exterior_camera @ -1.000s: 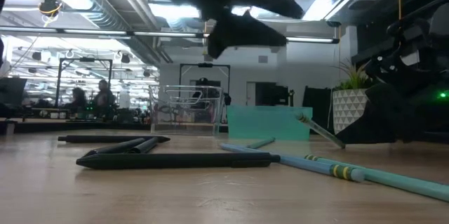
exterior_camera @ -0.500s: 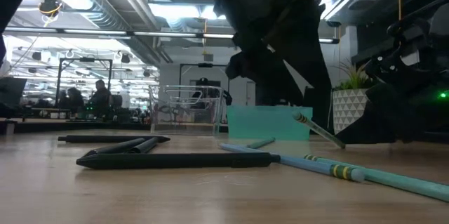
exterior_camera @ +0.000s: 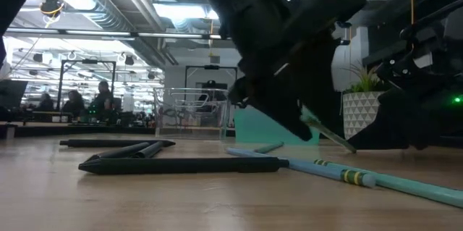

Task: Sort pens & pencils
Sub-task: Put the light blue pencil into the light blue bin

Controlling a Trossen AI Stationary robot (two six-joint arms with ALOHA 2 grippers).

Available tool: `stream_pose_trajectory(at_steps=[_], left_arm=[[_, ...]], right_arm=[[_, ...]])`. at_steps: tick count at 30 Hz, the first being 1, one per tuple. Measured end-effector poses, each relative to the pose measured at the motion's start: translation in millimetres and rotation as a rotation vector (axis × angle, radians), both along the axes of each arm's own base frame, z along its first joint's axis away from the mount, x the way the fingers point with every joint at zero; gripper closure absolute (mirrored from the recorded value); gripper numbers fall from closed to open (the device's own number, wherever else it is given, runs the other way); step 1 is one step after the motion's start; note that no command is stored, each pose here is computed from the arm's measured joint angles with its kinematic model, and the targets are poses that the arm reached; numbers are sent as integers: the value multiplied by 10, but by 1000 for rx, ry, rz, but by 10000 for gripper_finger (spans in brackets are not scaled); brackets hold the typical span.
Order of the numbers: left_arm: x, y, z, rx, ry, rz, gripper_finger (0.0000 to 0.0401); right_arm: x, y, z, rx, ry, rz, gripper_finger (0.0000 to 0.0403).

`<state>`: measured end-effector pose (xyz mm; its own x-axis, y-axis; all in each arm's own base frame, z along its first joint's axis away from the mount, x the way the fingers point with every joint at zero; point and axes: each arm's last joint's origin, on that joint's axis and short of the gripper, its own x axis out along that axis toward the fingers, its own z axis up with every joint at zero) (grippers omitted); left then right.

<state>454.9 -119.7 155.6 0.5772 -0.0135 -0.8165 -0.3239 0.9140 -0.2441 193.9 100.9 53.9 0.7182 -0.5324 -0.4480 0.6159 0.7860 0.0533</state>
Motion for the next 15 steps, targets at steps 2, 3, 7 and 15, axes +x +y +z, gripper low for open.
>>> stream_pose_trajectory(at_steps=[2,3,7,15], left_arm=[[4,2,10,-2,-7,13,205],[4,4,10,1,-8,15,205],[3,8,7,-1,-3,13,205],[37,75,-170,19,37,6,222]], right_arm=[[-6,-3,-3,-2,2,0,400],[-5,-4,-3,-2,2,0,400],[-7,-5,-4,-4,4,-1,400],[-6,-4,-4,-3,4,0,400]])
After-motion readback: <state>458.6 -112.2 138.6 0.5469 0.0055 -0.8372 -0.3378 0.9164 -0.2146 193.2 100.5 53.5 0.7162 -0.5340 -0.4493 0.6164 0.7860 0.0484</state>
